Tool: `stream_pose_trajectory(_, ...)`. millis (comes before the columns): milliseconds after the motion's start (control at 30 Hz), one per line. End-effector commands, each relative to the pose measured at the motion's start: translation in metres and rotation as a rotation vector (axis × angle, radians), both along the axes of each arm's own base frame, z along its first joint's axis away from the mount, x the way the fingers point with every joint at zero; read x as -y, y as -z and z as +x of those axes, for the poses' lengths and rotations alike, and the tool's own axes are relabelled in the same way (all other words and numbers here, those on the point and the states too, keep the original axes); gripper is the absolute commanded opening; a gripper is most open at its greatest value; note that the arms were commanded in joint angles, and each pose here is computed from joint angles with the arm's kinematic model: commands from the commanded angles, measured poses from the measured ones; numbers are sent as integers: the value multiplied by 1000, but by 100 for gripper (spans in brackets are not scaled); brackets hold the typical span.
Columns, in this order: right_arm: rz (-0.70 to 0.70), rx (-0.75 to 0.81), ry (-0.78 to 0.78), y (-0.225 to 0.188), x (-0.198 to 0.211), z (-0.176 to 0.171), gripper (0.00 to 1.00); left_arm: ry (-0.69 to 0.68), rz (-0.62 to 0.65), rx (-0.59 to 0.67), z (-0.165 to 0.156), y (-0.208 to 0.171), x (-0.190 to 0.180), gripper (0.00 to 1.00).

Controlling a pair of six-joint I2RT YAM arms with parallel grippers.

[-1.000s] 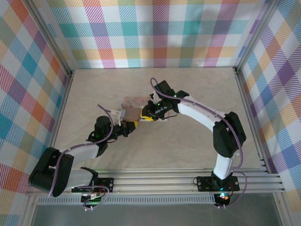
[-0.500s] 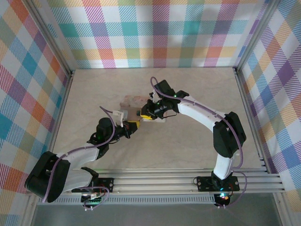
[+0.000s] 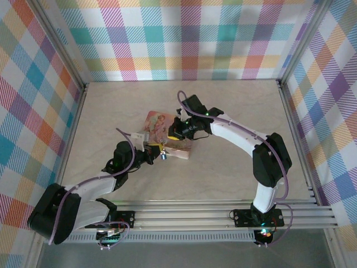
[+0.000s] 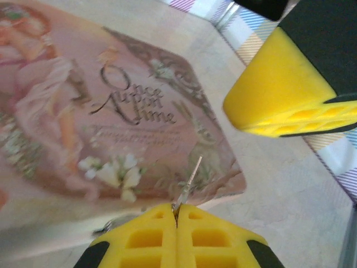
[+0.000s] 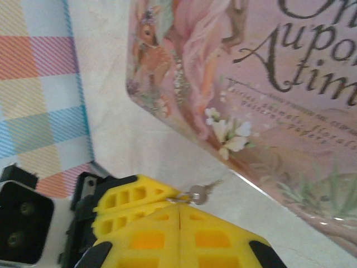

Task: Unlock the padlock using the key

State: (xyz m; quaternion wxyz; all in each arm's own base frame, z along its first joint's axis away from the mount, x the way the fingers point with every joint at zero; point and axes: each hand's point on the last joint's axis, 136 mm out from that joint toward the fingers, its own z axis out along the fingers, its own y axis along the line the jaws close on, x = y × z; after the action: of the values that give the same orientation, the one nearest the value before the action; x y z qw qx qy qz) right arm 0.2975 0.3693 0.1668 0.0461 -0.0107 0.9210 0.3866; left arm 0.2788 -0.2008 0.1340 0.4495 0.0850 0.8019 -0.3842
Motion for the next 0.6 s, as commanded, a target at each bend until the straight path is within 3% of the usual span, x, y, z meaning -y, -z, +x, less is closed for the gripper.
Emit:
stream_pose_trajectory(0,-118,137,-61,-6,-1,-15,0,-100,81,-65,-12,25,-24,0)
stream_pose_trajectory(267,-290,151,-174,60,-1,-63,0,-186,74,-87,-43,32,-55,0)
stream_pose_trajectory(400,-385,173,-188,89,17,-62,0,-214,43,-73,-48,28,-61,0)
stream_pose_trajectory(567,-458,254,-184,96,31,-38,0,-205,47,-78,-47,26,-59,0)
